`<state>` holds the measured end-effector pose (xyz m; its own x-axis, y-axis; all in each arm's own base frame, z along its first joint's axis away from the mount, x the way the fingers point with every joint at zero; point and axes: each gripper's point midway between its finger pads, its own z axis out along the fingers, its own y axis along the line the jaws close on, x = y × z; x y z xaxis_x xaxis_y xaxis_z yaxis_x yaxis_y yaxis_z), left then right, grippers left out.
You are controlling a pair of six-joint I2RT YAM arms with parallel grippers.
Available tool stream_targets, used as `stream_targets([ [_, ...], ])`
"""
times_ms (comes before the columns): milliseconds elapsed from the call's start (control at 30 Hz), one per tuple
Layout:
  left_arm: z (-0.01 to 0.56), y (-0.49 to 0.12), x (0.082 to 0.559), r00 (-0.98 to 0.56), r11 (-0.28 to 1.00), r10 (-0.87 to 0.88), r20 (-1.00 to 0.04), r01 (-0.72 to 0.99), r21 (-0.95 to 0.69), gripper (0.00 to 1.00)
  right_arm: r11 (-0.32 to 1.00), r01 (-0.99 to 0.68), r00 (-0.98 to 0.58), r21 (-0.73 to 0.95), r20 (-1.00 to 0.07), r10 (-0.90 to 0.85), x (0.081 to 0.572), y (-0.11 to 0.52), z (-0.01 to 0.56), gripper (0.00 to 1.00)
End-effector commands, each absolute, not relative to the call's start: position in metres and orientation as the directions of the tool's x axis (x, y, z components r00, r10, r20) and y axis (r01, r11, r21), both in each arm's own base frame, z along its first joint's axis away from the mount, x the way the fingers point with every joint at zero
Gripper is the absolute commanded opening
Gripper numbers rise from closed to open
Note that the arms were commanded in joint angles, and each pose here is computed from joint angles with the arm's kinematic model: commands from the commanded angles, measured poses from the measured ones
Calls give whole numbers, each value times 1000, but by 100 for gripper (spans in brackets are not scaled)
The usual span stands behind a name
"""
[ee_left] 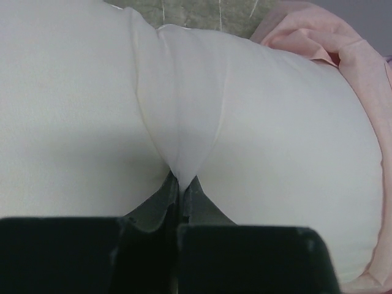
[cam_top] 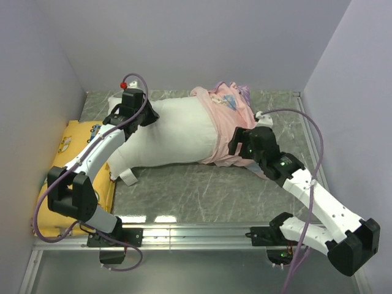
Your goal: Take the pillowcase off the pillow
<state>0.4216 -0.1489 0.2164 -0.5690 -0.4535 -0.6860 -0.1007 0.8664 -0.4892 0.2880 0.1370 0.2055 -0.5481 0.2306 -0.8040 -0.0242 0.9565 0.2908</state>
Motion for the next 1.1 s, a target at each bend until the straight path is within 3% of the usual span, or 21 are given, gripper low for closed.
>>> stream_targets([
  [0,234,-155,430,-539,875,-438,-719,-72,-478,1,970,14,-580,243,-788,206,291,141,172,89],
  [133,229,-155,432,-547,880,-432,-717,-84,-467,0,984,86,-619,159,-765,177,304,136,137,90],
  [233,230,-155,433,-548,885,-424,-721,-82,-458,0,983,169,-646,69,-745,163,310,115,115,79],
  [267,234,-154,434,-542,886,-425,-725,-83,-457,0,974,222,-658,53,-728,190,312,100,107,51],
  [300,235,-153,435,-541,889,-420,-729,-83,-450,0,967,252,-665,41,-718,204,310,88,101,31],
  [367,240,-150,436,-532,894,-415,-738,-86,-440,0,953,294,-649,75,-716,256,306,70,102,2],
  [533,249,-155,447,-528,895,-408,-745,-68,-442,0,952,246,-563,180,-773,292,284,64,166,0],
  [600,255,-170,451,-546,901,-376,-749,-26,-433,7,955,150,-512,257,-806,297,280,79,215,0],
  [633,260,-176,452,-543,908,-356,-760,-11,-418,16,952,117,-493,282,-816,302,270,81,234,0],
  [667,272,-194,447,-538,917,-318,-781,36,-398,38,945,62,-457,320,-833,312,267,90,266,0],
  [767,297,-227,428,-501,918,-282,-818,108,-382,69,943,-19,-461,332,-840,286,254,108,292,0],
  [800,314,-233,418,-471,908,-295,-831,132,-397,99,943,-30,-467,332,-839,280,252,112,293,0],
  [933,334,-263,372,-431,907,-273,-860,182,-379,99,952,-46,-484,301,-841,243,255,120,288,0],
  [1067,286,-291,325,-502,914,-215,-838,200,-354,99,954,-47,-474,297,-847,240,262,122,294,0],
])
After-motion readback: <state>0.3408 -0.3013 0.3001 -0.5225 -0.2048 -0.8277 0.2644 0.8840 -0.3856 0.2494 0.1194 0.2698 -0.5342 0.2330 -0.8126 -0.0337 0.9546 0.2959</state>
